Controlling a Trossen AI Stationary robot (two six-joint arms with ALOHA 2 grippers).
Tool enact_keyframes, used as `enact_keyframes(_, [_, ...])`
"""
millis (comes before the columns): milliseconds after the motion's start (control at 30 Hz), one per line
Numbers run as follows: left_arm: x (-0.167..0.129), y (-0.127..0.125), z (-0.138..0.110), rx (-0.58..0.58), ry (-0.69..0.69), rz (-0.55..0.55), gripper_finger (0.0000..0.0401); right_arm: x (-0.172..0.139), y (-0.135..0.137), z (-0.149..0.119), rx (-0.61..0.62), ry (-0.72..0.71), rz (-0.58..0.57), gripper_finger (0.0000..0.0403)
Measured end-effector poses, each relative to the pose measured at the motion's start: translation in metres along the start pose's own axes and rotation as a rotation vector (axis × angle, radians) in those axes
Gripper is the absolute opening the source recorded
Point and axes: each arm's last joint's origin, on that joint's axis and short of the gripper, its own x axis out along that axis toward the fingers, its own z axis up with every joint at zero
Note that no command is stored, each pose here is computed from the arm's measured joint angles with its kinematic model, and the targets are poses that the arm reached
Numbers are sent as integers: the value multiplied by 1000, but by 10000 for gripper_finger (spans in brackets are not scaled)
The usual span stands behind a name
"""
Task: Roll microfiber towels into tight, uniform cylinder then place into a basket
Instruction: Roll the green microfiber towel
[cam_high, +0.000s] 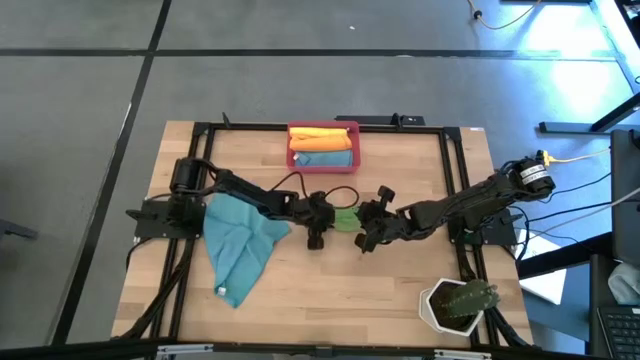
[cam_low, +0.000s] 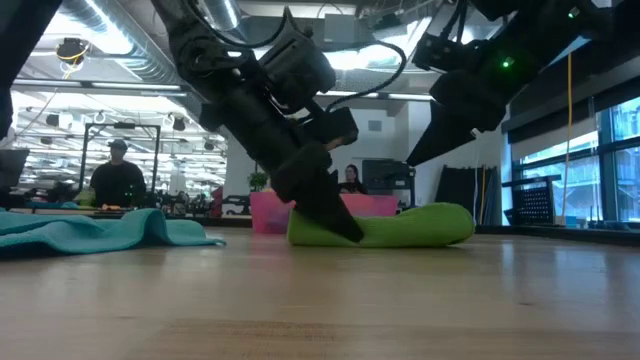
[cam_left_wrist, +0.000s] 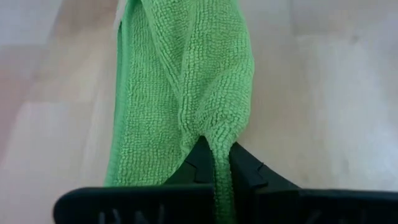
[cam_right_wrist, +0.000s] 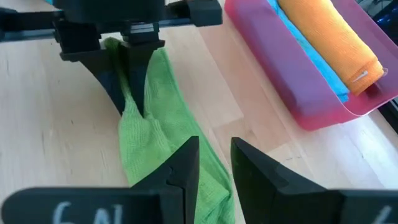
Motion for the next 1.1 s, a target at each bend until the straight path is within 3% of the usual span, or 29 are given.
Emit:
enact_keyframes(433, [0, 12, 0, -152, 2, -85, 0, 0, 1, 1, -22, -3, 14, 94])
enact_keyframes(667, [-1, 18, -1, -195, -1, -168, 0, 1, 7, -1, -69, 56, 194, 94])
enact_keyframes(967, [-1, 32, -10, -315, -58, -249, 0, 13, 18, -5, -77, 51, 217, 94])
enact_keyframes(1100, [-2, 33, -12, -341, -53, -251, 0, 21, 29, -1, -97, -5, 305, 94])
